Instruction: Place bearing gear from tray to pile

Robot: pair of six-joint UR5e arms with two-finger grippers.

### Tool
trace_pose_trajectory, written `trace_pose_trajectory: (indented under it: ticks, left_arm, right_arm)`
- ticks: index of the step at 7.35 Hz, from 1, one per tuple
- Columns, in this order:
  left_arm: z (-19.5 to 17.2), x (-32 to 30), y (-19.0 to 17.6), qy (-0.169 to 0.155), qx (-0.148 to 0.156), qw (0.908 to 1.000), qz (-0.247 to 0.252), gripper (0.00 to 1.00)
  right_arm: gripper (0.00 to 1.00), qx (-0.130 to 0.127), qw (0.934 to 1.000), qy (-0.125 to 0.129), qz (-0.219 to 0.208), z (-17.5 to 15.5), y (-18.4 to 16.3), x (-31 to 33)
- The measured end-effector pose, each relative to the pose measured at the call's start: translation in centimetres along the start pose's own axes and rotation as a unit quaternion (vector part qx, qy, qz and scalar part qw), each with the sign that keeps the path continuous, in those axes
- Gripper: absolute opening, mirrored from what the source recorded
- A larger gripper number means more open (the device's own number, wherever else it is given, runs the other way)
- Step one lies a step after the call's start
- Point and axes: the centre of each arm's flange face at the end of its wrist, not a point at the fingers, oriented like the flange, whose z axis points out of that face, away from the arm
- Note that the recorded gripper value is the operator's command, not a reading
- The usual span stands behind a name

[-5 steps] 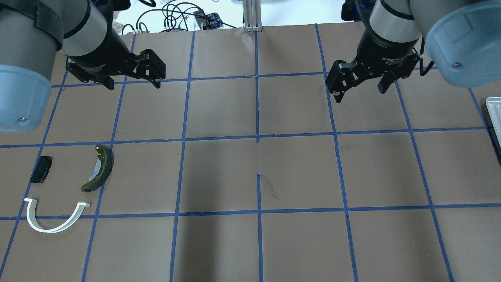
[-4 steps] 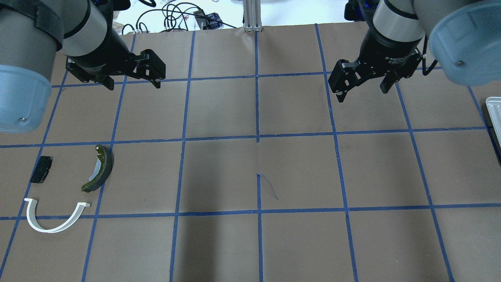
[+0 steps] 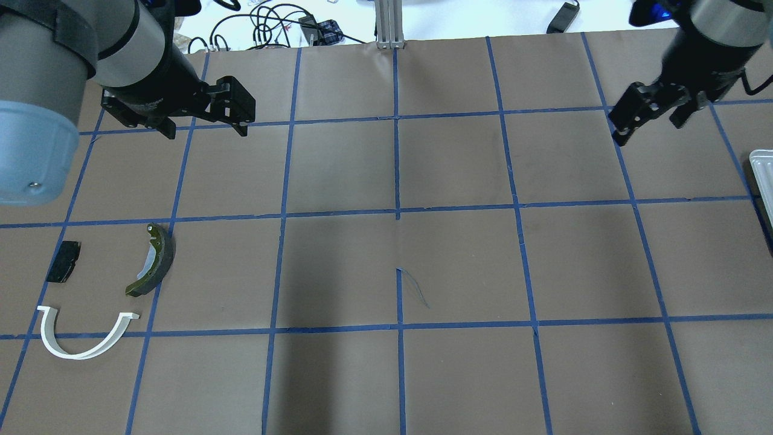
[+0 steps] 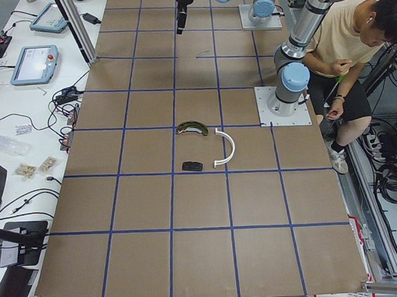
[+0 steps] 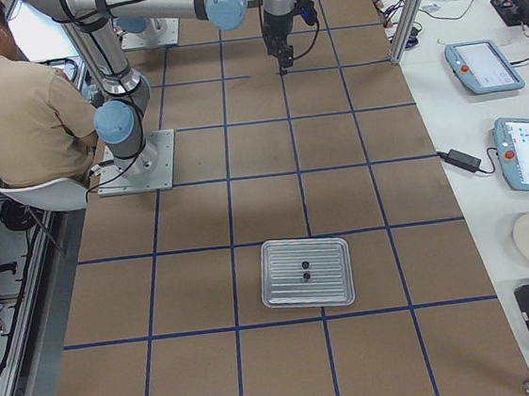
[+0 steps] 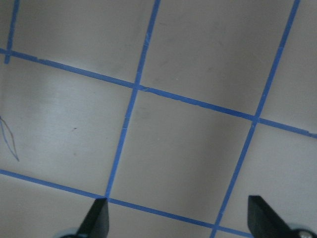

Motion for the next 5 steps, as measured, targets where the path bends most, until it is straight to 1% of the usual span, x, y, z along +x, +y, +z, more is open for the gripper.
trace_pose_trajectory:
  ticks: [2,4,5]
  left_arm:
    - [0.0,0.0,0.0,0.0,0.0,1.0,0.0,1.0]
    - [0.0,0.0,0.0,0.0,0.0,1.0,0.0,1.0]
    - [0.0,0.0,0.0,0.0,0.0,1.0,0.0,1.0]
  right_arm:
    - [1.0,0.013,0.9997,0.012,-0.018,3.0,1.0,10.3]
    - [1.0,0.018,0.9973,0.022,-0.068,7.2,3.4,20.2]
    - [1.0,0.016,0.9958,0.019,-0.088,10.0,5.2,25.0]
